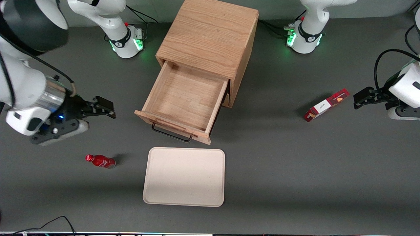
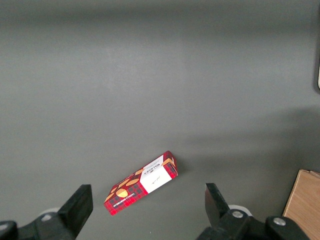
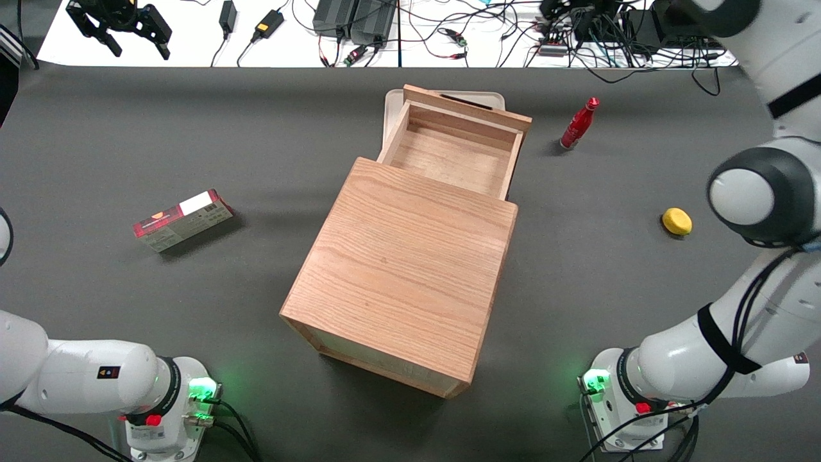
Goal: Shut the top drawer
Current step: 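Move the right gripper toward the open drawer's black handle, then lower the right gripper beside the drawer front near the handle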
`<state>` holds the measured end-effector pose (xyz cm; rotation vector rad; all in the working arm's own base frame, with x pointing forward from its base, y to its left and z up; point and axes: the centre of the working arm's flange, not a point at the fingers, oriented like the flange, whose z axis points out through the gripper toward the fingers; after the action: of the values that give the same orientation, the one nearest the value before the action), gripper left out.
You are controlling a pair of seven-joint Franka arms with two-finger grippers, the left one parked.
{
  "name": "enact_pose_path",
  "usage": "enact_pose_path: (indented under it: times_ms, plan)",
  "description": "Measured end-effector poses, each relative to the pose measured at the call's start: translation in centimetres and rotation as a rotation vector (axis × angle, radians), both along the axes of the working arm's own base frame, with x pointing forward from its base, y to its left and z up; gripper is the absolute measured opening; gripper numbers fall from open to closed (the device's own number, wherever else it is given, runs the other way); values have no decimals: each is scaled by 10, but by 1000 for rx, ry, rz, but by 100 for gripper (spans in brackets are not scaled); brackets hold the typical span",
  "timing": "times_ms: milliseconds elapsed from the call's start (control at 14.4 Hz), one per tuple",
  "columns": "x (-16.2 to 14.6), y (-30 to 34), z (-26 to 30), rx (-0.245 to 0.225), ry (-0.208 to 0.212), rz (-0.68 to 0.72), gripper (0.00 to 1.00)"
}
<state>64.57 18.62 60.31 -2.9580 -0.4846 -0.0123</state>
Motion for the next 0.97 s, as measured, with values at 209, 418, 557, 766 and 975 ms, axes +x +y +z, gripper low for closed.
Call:
enact_pose_path:
  times_ms: [209,418,557,766,975]
  plan:
    - [12,50,-24,42,-46,182,100]
    - [19,70,-57,66,-37,389,100]
    - [25,69,-75,75,-37,540,100]
    - [33,69,-102,90,-23,666,100]
    - [39,71,-126,100,6,684,100]
